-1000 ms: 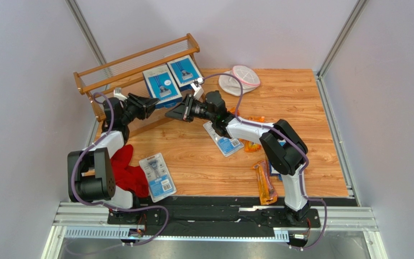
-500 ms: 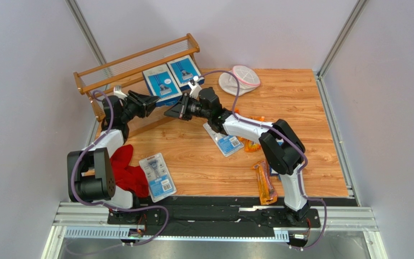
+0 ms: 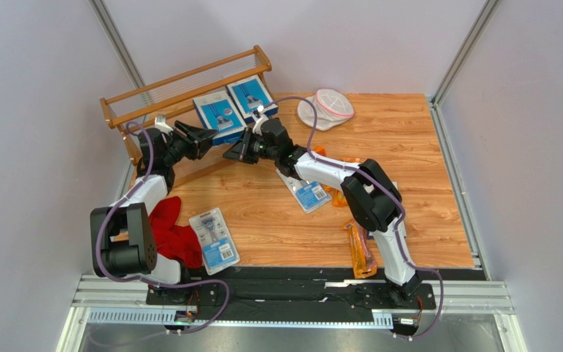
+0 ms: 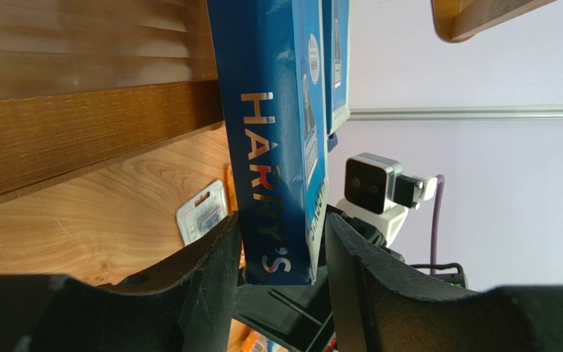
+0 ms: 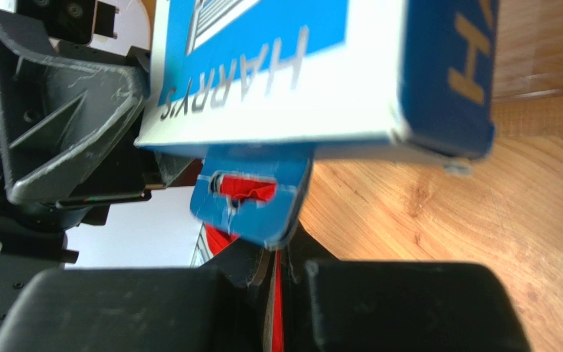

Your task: Place and organize the shaving razors onto the shelf

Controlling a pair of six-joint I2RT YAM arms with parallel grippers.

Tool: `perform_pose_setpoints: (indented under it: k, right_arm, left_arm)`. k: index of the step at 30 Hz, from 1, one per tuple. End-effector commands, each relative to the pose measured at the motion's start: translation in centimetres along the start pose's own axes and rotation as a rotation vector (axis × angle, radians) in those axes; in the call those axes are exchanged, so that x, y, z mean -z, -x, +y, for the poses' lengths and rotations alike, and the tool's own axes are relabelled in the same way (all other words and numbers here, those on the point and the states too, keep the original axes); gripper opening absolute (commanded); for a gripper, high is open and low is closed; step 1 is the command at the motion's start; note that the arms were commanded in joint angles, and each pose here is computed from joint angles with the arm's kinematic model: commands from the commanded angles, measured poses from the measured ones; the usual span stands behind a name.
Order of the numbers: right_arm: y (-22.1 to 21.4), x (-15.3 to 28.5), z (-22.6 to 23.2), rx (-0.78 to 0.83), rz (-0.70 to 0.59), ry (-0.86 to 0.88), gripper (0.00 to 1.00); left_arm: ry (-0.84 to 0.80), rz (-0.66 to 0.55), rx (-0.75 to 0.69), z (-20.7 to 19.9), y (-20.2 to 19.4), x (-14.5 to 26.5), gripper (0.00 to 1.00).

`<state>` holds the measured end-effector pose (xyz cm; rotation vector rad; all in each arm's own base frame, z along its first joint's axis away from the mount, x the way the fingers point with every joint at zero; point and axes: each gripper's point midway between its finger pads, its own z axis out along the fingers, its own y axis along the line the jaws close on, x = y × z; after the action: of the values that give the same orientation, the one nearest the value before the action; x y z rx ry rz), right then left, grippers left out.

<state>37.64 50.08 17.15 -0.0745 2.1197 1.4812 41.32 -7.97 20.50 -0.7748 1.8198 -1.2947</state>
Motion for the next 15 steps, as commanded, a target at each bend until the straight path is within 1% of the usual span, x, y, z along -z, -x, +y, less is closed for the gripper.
perform_pose_setpoints:
  k: [1,8,15]
  right_arm:
    - [2.2,-0.8,2.8,0.061,-0.046,0.046,0.06]
    - [3.2,-1.8,3.3,0.077,-0.052,0.042,0.07]
    - [3.6,-2.7,2.8,0.077,-0.05,0.029,0.07]
  left_arm:
    - [-0.063,0.001,-0.085,-3.0,0.9,0.3,0.54]
    - [0.014,0.049,-0.102,-1.5,0.2,0.4,0.56]
    - [0.036,0.095,-0.126,-0.8,-0.4,0.8,0.57]
